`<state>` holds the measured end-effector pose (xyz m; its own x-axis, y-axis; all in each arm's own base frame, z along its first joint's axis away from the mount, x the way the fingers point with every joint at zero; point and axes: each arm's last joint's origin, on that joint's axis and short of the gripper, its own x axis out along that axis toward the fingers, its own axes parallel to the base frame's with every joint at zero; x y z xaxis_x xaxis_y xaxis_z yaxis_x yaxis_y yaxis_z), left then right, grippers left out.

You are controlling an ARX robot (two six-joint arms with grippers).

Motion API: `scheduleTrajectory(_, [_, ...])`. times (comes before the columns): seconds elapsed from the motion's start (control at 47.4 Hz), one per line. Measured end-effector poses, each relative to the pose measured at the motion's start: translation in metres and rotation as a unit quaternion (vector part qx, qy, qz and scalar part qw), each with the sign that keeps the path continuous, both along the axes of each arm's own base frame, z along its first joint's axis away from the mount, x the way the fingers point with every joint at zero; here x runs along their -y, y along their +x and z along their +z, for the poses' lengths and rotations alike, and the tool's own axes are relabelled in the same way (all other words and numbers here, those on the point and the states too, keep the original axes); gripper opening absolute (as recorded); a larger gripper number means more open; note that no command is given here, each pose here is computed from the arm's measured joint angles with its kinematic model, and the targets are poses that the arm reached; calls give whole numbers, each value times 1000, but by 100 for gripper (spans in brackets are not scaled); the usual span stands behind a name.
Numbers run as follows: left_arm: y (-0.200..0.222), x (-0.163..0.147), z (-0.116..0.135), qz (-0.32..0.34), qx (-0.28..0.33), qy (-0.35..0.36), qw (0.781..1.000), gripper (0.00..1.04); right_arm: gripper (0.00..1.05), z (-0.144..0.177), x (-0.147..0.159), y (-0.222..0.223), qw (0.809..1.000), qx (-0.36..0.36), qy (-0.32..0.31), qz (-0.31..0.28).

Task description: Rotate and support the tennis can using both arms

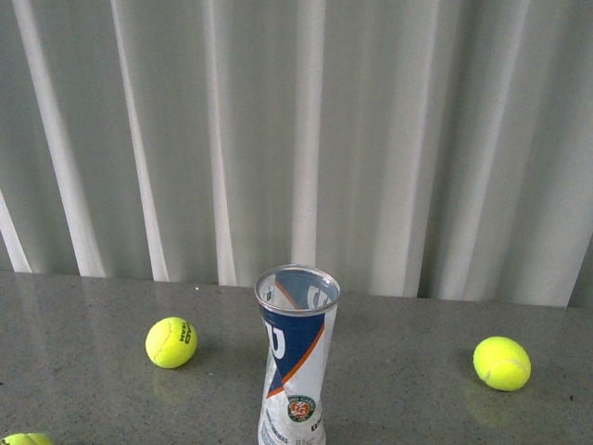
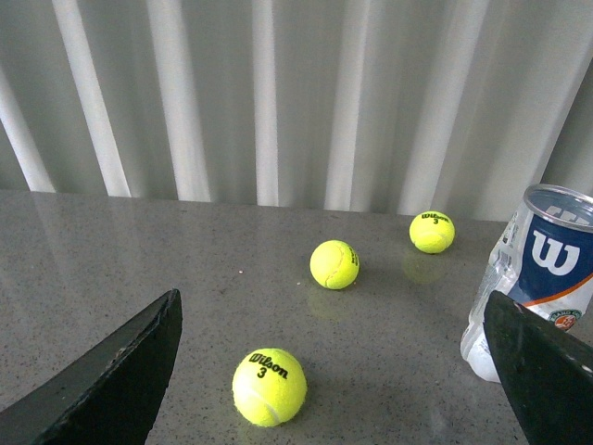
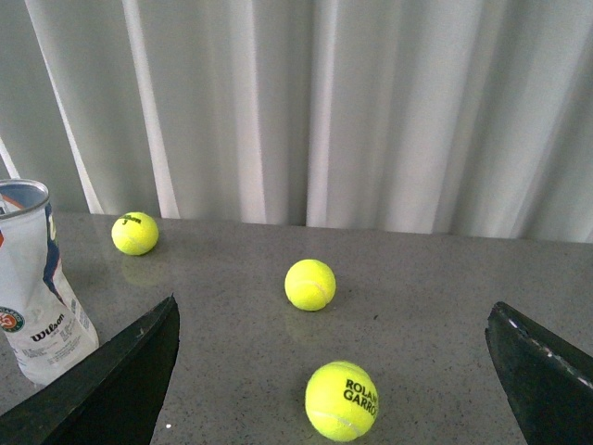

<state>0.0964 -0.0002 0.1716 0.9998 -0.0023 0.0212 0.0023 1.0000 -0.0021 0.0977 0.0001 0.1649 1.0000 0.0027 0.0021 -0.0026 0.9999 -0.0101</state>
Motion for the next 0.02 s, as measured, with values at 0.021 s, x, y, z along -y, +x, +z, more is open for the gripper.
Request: scheduleTrajectory(0.021, [0, 0, 0, 0, 0, 0, 1000, 98, 98, 0, 0, 0, 1000, 0, 0, 0])
